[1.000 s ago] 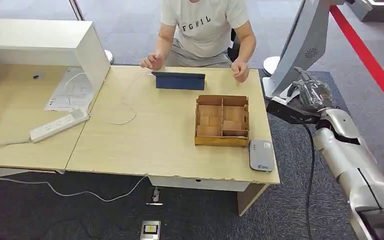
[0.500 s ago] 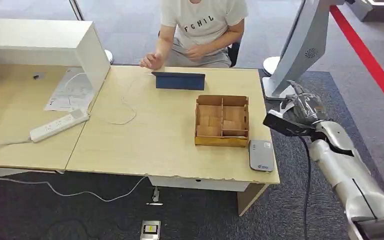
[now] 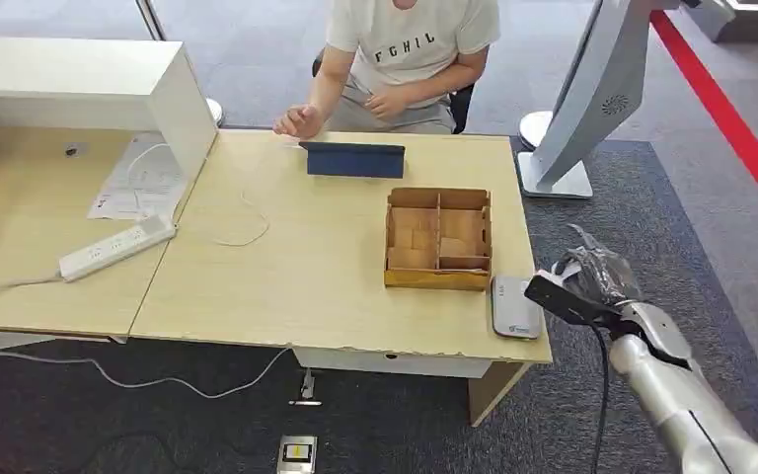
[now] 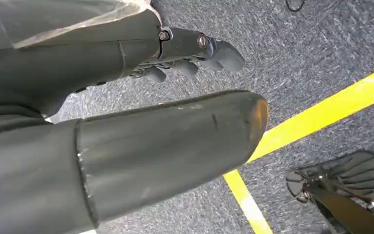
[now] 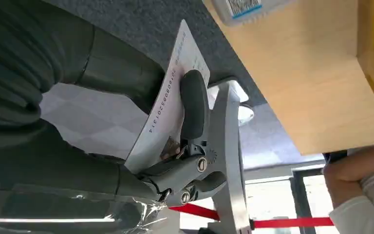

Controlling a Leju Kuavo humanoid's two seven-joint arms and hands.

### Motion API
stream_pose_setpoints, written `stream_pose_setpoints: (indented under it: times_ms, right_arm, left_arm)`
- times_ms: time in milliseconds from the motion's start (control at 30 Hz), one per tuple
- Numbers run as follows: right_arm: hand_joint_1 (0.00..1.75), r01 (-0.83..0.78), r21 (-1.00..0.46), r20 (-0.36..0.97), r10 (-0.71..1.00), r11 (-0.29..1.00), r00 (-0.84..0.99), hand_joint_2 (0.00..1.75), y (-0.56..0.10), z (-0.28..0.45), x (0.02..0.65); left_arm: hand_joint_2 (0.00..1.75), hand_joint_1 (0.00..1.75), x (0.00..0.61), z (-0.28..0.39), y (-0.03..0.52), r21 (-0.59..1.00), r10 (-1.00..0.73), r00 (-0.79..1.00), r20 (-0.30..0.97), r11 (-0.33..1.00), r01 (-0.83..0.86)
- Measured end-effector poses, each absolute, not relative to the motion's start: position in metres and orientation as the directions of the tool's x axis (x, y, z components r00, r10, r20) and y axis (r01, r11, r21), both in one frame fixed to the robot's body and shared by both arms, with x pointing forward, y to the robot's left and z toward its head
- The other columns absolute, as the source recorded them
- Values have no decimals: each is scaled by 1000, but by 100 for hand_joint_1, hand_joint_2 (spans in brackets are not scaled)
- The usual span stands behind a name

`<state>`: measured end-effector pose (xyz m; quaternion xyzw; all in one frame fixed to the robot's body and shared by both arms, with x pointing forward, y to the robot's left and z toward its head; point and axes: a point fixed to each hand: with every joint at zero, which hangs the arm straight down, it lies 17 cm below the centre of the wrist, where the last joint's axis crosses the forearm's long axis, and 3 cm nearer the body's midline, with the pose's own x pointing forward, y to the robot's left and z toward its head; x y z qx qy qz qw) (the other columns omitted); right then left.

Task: Pass the card to the sensor for recognition and then transmit it.

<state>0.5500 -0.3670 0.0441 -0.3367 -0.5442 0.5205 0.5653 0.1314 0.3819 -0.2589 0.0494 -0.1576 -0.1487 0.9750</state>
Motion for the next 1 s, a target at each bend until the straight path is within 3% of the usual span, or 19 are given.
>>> stream_pose_setpoints:
  times_ms: [467, 1000]
  right_arm:
    - [175, -298, -920, 286, 956, 253, -72, 175, -383, -12, 504]
    - [175, -205, -941, 285, 956, 268, -63, 175, -414, 32, 523]
  left_arm:
    - [0, 0, 130, -259, 386, 145, -296, 913, 280, 953, 265]
    - [0, 0, 129, -257, 393, 135, -307, 909, 282, 951, 279]
